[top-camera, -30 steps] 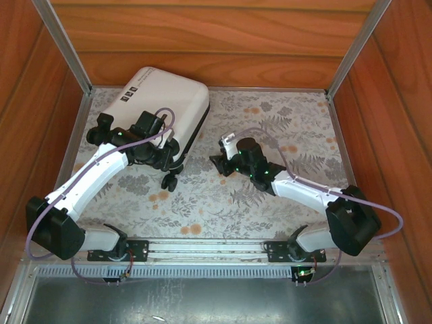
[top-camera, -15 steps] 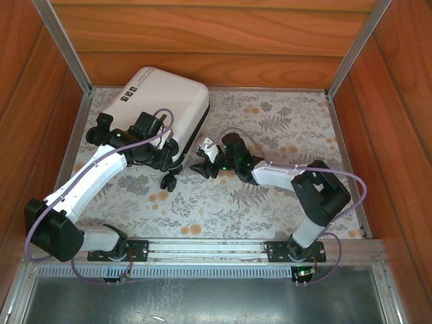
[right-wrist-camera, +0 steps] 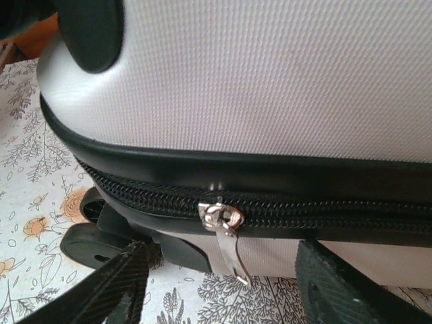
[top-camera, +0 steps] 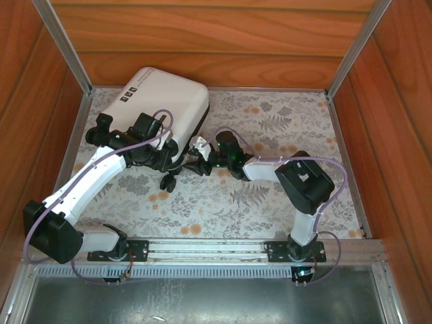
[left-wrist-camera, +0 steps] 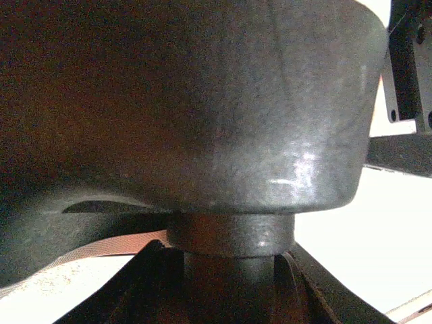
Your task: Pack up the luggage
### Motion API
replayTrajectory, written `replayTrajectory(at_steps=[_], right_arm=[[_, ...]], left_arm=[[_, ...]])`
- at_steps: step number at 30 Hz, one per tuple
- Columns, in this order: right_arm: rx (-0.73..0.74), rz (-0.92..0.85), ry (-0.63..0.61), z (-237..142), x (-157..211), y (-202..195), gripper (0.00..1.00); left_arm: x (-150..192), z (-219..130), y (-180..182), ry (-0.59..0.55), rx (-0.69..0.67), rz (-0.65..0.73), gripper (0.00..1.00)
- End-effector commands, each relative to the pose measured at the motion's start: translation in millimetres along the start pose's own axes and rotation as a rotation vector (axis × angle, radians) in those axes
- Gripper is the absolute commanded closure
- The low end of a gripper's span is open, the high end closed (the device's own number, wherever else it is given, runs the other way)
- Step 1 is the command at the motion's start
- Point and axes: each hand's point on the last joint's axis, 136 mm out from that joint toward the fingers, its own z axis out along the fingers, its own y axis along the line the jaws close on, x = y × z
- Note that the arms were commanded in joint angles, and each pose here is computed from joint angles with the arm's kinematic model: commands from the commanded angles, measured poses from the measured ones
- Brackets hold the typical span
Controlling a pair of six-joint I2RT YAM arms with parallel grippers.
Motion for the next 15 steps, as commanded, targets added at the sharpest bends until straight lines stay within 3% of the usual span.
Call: replayTrajectory(at_steps=[1,11,15], right_arm=[[-0.047,-0.021,-0.05,5.3,-18.3,6.1,0.43],[-0.057,0.017,-0.06,7.2,-17.2,6.7,0.57],[-0.04,0.059,-0.064,9.5,-14.1,3.3,0.78]], left_arm=[[-2.9,-15.3,0.9,-0.04,0.004,-0.014,1.0],[-4.4,-14.9,1.0,-0.043,0.003,-0.013,1.0],[-3.6,-11.4,1.5,-0.036,0.002,-0.02,1.0]])
